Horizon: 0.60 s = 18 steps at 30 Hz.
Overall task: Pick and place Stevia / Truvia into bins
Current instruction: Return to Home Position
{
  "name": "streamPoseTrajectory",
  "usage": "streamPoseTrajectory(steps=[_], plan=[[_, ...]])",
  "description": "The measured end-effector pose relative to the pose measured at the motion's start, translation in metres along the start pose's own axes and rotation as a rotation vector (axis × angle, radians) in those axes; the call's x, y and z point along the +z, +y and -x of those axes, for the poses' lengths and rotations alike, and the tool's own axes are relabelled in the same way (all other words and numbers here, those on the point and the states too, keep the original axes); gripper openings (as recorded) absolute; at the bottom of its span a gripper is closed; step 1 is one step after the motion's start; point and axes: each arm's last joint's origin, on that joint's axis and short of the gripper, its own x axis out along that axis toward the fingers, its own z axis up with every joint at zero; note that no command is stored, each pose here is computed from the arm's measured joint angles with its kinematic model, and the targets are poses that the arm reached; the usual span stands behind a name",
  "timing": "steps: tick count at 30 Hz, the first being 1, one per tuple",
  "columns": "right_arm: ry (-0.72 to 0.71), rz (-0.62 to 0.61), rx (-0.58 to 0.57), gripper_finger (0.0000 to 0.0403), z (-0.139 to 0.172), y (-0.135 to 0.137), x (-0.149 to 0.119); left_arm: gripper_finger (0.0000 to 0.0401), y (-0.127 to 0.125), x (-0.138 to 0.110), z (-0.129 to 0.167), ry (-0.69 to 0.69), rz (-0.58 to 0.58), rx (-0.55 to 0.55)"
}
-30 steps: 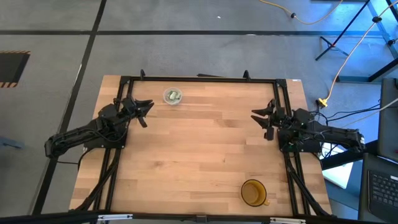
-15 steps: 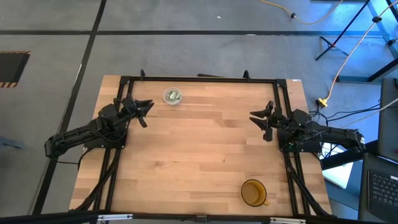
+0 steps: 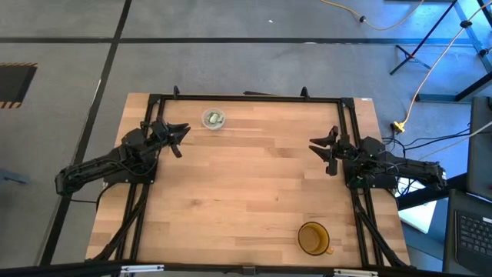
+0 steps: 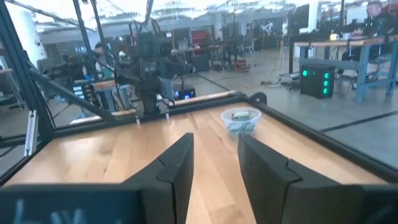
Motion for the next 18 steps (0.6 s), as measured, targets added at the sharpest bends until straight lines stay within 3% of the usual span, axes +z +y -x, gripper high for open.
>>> streamPoseTrajectory(steps=[18], plan=[[-0.008,0.001,0.001,0.0130,0.0006,0.0001,0.0008,0.0074,0.0000,0.0000,0.0000,0.000,0.000,-0.001]])
